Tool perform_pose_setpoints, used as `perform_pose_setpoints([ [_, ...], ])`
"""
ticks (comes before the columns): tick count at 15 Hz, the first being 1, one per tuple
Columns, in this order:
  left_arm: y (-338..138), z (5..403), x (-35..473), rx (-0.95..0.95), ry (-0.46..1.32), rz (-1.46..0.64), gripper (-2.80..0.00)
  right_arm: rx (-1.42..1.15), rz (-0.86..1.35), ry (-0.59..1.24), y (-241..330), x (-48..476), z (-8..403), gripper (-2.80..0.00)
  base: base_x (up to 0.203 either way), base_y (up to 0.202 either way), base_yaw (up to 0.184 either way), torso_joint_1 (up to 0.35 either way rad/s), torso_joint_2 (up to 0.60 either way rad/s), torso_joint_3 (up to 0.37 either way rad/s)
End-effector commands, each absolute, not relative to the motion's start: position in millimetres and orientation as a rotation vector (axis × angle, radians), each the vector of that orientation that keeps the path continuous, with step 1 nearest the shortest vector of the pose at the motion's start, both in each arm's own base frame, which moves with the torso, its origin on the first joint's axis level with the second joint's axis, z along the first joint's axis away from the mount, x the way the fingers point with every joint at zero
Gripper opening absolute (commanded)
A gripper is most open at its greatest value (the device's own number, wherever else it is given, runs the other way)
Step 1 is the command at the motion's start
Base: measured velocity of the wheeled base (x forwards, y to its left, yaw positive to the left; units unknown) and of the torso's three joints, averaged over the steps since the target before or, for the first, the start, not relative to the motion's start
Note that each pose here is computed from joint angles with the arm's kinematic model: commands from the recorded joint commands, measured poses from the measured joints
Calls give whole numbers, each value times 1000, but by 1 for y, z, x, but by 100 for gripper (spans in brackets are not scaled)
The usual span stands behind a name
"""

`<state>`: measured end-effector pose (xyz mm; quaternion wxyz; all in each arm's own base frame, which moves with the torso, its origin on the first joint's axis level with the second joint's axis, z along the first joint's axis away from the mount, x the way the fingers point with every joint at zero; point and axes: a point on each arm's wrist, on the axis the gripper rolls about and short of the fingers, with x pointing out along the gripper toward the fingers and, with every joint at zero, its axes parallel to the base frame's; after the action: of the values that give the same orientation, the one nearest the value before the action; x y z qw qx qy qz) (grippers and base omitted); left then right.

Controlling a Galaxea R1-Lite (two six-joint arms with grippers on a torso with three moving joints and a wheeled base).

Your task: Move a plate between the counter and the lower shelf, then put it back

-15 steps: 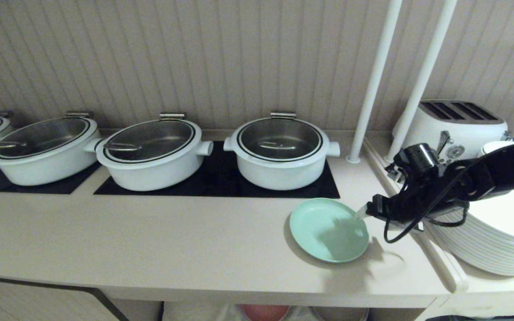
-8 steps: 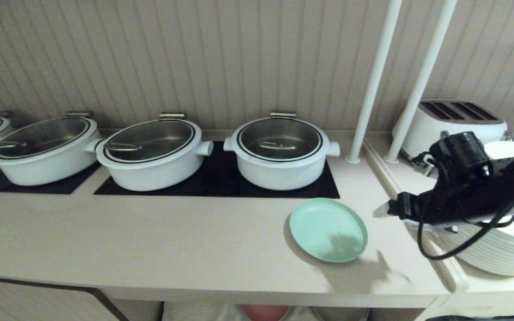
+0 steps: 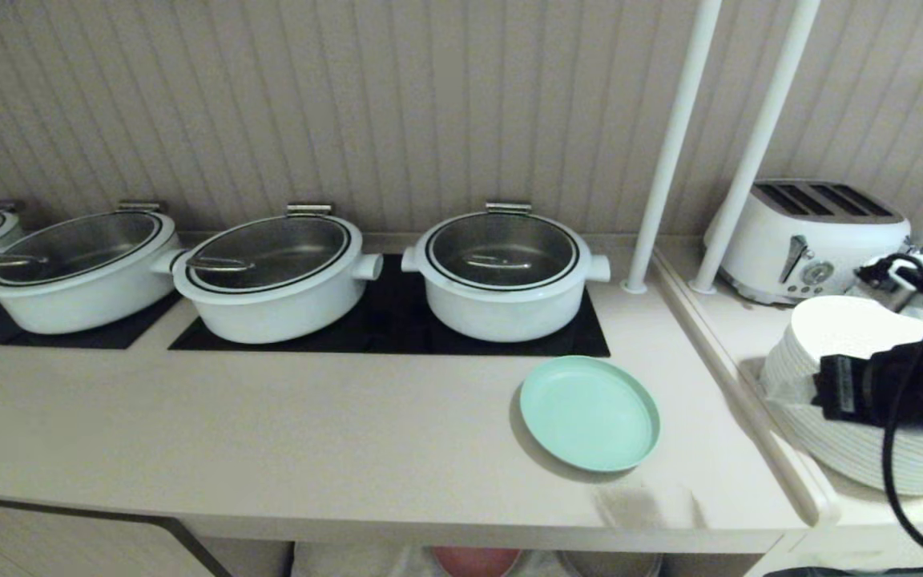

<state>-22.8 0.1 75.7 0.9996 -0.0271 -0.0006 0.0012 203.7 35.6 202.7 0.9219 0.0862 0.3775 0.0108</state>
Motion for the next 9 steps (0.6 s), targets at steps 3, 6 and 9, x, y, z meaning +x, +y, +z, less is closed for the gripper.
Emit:
perform_pose_setpoints([
  [3, 0, 76, -23, -55, -2, 3, -280, 136, -20, 611, 25, 157, 227, -280, 0, 0, 0, 0, 0, 0],
  [6, 0, 76, -23, -55, -2, 3, -280, 125, -47, 566, 21, 135, 225, -280, 0, 0, 0, 0, 0, 0],
  [9, 0, 76, -23, -55, -2, 3, -280, 120, -28, 523, 20, 111, 211, -280, 0, 0, 0, 0, 0, 0],
])
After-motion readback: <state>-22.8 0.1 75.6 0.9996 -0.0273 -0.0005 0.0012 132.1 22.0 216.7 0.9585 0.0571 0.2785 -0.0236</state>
